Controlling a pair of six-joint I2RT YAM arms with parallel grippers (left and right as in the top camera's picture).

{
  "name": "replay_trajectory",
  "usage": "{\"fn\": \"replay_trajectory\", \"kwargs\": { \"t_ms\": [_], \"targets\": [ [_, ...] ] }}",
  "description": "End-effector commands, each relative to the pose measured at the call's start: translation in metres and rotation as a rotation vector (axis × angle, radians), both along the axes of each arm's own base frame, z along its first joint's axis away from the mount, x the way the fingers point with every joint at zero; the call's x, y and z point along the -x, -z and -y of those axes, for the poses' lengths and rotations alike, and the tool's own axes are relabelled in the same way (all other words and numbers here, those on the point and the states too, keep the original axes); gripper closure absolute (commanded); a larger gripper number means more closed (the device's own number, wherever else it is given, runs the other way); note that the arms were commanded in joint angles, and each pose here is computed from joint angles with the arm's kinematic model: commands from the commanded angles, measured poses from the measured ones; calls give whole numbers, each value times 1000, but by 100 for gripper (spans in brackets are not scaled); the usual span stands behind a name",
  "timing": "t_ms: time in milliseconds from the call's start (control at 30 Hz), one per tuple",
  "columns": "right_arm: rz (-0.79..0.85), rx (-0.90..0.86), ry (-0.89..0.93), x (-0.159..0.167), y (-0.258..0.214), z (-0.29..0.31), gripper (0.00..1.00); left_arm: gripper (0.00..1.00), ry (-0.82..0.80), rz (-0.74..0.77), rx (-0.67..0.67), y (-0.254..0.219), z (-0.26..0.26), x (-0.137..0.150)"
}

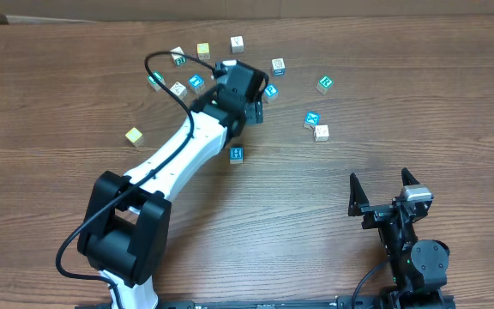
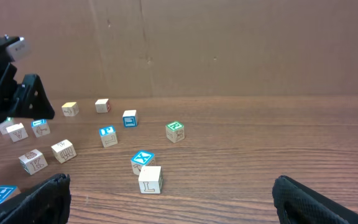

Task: Form a tower

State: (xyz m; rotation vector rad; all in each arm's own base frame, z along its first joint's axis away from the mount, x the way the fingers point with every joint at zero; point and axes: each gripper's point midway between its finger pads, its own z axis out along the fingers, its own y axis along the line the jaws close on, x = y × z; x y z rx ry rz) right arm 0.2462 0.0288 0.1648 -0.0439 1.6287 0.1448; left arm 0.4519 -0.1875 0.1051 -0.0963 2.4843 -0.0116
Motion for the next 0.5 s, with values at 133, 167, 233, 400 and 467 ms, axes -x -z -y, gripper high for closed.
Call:
{"fn": "replay_trajectory", "kwargs": {
  "t_ms": [133,167,233,400,467],
  "targets": [
    [-6,-3,-4,0,4,-1,0,12,106,-47,-117,15,-14,3],
    [-6,-3,-4,0,4,-1,0,12,133,-61,-133,20,-14,3],
    [-6,-3,-4,0,4,-1,0,13,196,-92,-155,32,-12,5],
    [-6,-3,-4,0,4,-1,0,24,246,-165,-188,62,-12,10],
    [-6,-3,-4,0,4,-1,0,26,244,-182,-194,70,-14,11]
  ]
}}
